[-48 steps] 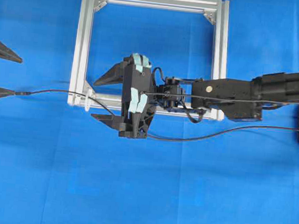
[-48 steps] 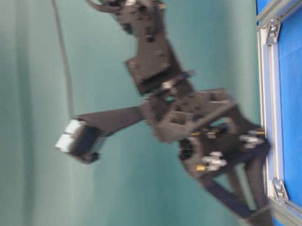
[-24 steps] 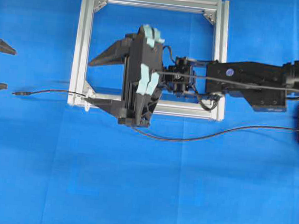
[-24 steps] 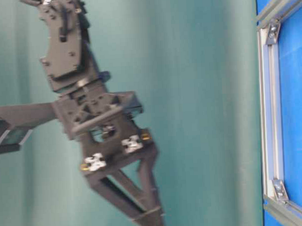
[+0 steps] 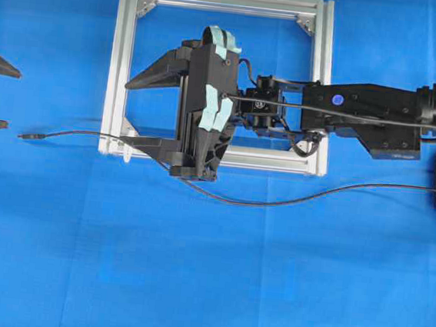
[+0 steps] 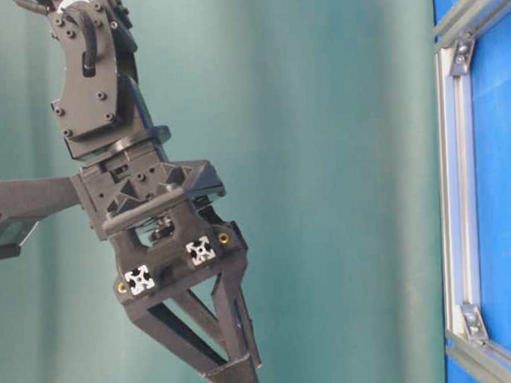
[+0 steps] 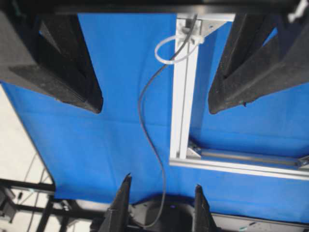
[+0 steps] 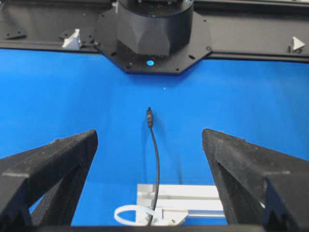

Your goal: Insert the wire through the string loop located on the left side.

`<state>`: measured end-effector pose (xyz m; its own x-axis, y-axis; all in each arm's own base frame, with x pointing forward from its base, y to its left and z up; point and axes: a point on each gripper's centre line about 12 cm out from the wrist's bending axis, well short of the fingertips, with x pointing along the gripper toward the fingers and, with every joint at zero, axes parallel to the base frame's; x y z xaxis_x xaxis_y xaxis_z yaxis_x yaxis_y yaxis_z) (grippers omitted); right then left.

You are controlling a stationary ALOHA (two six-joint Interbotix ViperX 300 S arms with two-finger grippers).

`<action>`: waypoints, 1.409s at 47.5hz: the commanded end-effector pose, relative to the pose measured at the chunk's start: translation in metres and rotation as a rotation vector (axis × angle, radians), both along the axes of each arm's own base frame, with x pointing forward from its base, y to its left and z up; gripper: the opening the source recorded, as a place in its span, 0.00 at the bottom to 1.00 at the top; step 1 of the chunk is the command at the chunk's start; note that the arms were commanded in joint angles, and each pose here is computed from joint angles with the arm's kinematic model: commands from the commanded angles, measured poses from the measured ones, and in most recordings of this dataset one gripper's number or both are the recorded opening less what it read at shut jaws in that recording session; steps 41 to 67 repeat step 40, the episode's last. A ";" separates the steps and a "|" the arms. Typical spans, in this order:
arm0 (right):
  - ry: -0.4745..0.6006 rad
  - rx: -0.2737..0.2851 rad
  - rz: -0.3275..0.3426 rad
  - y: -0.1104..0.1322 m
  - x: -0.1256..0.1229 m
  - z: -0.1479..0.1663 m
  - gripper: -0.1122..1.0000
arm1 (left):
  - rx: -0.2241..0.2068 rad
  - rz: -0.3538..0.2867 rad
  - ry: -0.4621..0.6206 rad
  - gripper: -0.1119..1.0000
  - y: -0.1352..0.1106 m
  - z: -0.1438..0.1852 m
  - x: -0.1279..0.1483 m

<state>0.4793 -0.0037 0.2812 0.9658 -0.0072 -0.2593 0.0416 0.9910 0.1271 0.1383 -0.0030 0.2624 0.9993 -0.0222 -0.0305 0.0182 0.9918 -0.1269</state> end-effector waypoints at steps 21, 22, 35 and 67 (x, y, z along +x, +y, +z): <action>-0.055 -0.002 -0.004 -0.002 -0.004 0.024 0.98 | 0.004 0.002 -0.018 0.87 0.000 0.009 0.001; -0.054 -0.002 -0.004 -0.002 -0.003 0.023 0.98 | 0.004 0.002 -0.018 0.87 0.000 0.009 0.001; -0.035 0.000 -0.005 -0.002 -0.006 0.015 0.98 | 0.010 0.002 0.029 0.87 0.000 -0.003 0.005; -0.026 -0.002 -0.004 -0.002 -0.006 0.011 0.98 | 0.010 0.002 0.060 0.86 0.000 -0.010 0.008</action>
